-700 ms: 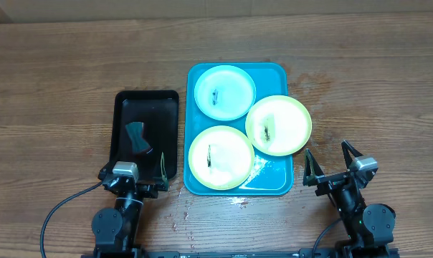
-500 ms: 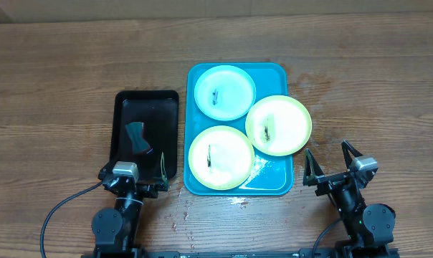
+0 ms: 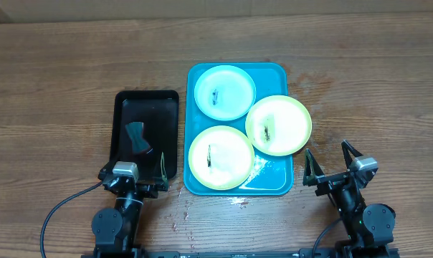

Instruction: Clean dirty plates on tray and stack at the side

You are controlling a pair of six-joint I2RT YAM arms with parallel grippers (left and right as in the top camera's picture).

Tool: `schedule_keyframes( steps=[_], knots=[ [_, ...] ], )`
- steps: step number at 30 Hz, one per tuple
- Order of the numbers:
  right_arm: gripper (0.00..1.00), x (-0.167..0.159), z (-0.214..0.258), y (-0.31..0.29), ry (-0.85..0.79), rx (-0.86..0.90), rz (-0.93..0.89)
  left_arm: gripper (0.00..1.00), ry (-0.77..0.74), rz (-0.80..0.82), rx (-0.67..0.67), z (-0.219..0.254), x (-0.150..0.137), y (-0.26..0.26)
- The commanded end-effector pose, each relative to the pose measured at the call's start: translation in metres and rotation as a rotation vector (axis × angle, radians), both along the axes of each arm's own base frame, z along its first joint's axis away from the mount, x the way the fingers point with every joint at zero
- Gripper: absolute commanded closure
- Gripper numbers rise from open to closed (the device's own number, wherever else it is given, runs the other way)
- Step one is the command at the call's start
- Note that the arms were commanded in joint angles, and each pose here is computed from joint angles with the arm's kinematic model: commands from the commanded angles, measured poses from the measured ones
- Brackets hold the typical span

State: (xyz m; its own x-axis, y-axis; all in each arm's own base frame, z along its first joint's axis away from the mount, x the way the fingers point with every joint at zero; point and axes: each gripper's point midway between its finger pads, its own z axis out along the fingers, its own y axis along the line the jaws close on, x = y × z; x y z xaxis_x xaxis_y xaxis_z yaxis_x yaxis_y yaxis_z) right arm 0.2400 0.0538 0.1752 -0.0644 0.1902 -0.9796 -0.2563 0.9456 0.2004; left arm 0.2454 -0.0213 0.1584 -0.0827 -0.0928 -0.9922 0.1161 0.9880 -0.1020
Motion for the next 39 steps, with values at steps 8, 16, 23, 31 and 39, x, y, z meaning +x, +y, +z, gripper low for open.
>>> schedule_keyframes(
  steps=[8,16,23,31,39],
  knots=[
    [0.00,-0.0001,-0.0022,0.0009,-0.002,-0.003,0.006,0.00,-0.006,-0.007,0.019,-0.0002,-0.0004,-0.0017],
    [0.00,-0.0001,-0.0023,0.0009,-0.002,-0.003,0.006,0.00,-0.006,-0.007,0.019,-0.0002,-0.0004,-0.0017],
    [0.00,-0.0001,-0.0021,0.0009,-0.003,-0.002,0.006,0.00,-0.007,-0.007,0.019,-0.0001,-0.0004,-0.0017],
    [0.00,-0.0001,-0.0015,0.0009,-0.005,-0.002,0.006,0.00,-0.007,-0.009,0.019,-0.0001,-0.0005,-0.0019],
    [0.00,-0.0024,0.0030,0.0084,-0.023,0.003,0.052,0.00,0.005,-0.005,-0.078,0.0001,-0.0005,-0.0024]
  ],
)
